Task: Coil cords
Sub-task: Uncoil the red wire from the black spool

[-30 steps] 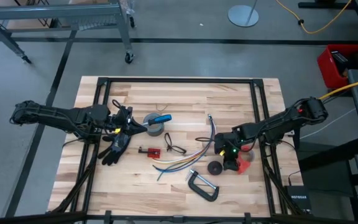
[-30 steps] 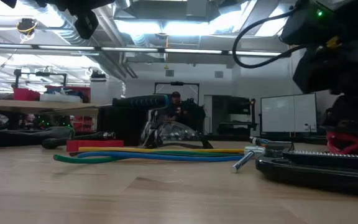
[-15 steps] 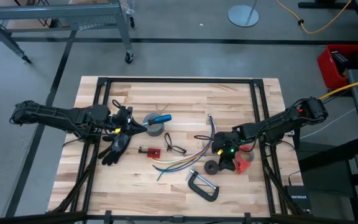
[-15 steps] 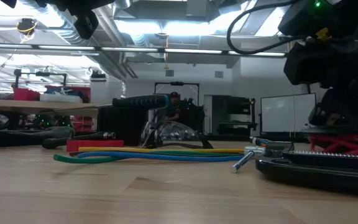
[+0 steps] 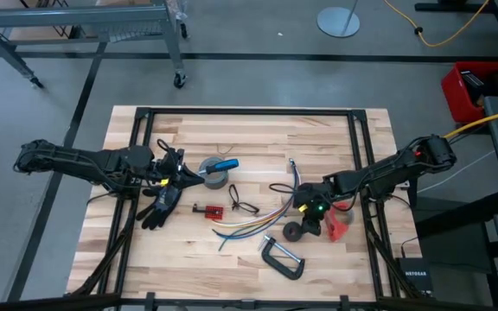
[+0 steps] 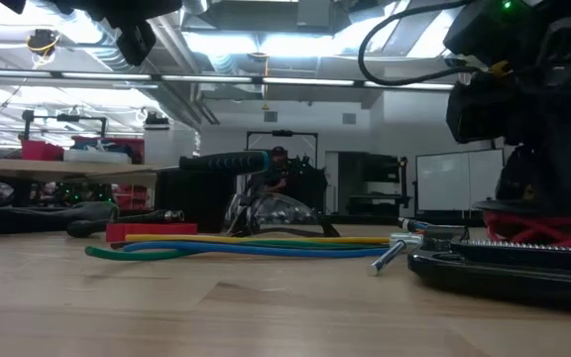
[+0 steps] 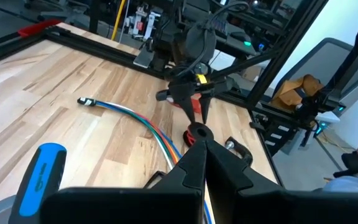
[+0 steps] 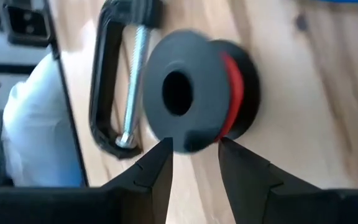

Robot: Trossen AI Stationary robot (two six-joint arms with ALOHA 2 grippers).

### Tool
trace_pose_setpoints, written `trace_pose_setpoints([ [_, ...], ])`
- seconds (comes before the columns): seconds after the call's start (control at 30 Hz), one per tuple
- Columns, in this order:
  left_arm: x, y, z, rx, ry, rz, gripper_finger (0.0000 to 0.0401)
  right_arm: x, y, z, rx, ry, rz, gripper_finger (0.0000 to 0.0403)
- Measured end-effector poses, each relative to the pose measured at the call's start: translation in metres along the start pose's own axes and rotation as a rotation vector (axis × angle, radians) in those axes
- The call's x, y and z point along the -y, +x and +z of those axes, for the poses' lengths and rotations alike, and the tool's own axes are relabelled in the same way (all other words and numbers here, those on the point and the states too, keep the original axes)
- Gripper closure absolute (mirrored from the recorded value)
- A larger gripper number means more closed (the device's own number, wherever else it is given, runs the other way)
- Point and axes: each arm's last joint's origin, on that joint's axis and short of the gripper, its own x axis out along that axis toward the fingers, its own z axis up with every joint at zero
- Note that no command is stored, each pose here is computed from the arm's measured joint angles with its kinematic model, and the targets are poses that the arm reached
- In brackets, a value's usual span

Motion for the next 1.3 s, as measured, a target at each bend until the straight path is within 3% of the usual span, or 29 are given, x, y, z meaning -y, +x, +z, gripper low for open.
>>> trace_pose_setpoints([
  [0.37,0.000,0.000,-0.001,-0.007,0.000,0.003,0.0400,-0.003,0.000,0.006,0.086,0.007,0.000,0.0269],
  [0.6,-0.001,0.000,-0.002,-0.016,0.000,0.007,0.0400,0.004,0.011,0.006,0.047,0.033,-0.032,0.0269],
  [0.8,-0.001,0.000,-0.002,-0.017,0.000,0.007,0.0400,0.006,0.022,0.011,0.020,0.022,0.028,0.0273],
  [0.9,-0.001,0.000,-0.002,-0.016,0.000,0.006,0.0400,0.005,0.024,0.013,0.025,0.007,0.062,0.0298],
  [1.07,-0.001,0.000,-0.002,-0.017,0.000,0.007,0.0400,0.001,0.023,0.013,0.010,-0.017,0.112,0.0382],
  [1.3,-0.001,0.000,-0.002,-0.017,0.002,0.007,0.0400,-0.002,0.022,0.016,0.025,-0.036,0.148,0.0386],
])
